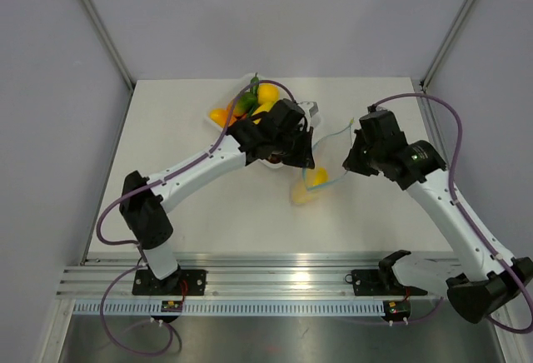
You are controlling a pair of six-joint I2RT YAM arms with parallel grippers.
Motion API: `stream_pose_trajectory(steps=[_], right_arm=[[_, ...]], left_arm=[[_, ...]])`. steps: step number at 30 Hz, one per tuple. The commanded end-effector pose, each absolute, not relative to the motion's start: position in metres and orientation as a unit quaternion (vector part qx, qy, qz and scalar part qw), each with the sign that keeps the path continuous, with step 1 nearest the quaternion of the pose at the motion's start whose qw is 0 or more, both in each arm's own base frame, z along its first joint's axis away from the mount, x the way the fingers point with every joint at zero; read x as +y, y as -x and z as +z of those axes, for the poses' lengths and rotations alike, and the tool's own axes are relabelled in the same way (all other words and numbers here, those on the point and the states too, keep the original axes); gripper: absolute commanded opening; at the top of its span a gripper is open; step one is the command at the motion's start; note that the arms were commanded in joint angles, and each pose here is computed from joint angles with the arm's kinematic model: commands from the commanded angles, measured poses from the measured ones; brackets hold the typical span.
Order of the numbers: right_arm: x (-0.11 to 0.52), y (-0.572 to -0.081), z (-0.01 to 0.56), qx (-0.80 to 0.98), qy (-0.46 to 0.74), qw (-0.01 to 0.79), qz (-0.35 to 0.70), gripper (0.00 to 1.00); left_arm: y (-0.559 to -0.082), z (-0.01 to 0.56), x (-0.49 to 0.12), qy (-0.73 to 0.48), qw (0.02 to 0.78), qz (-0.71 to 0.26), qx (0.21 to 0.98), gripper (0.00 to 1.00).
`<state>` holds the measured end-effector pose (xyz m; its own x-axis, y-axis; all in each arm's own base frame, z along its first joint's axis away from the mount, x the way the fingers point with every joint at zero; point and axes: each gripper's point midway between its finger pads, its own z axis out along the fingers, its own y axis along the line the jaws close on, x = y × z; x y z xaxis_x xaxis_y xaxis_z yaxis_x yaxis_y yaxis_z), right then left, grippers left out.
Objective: Place the food in the zip-top bag and seal the zipper
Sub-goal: Adjust the zipper food storage bag at the center of the board.
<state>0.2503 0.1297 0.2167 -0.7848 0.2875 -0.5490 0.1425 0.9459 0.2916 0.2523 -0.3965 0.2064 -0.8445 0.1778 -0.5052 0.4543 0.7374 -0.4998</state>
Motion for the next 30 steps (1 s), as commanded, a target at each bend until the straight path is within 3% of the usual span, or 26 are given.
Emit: stream_pose_trajectory(steps=[1,4,10,14,18,22,30], right_arm=[[0.137,-0.252,0.284,0.897,-0.112,0.385,0.185,0.00],[0.135,-0.250,0.297,0.887,-0.115,0.403,0.195,0.00],[0.129,-0.248,0.249,0.911,-0.117,0.364,0.153,0.00],[0.124,-0.244,0.227,0.921,-0.122,0.345,0.135,0.00],[0.123,-0.245,0.248,0.910,-0.122,0.369,0.145,0.00],[0.124,-0.247,0.265,0.899,-0.122,0.389,0.158,0.00],[0.123,-0.254,0.218,0.923,-0.123,0.347,0.116,0.00]], left_arm=[[-0.264,0.284,-0.395,-0.181,0.309,-0.358,0.862,0.00],[-0.269,0.268,-0.396,-0.178,0.299,-0.344,0.872,0.00],[-0.275,0.205,-0.404,-0.184,0.248,-0.306,0.901,0.00],[-0.265,0.224,-0.412,-0.198,0.244,-0.344,0.885,0.00],[-0.264,0.246,-0.406,-0.203,0.268,-0.353,0.873,0.00],[-0.263,0.223,-0.402,-0.201,0.249,-0.333,0.887,0.00],[-0.259,0.199,-0.407,-0.208,0.218,-0.331,0.894,0.00]])
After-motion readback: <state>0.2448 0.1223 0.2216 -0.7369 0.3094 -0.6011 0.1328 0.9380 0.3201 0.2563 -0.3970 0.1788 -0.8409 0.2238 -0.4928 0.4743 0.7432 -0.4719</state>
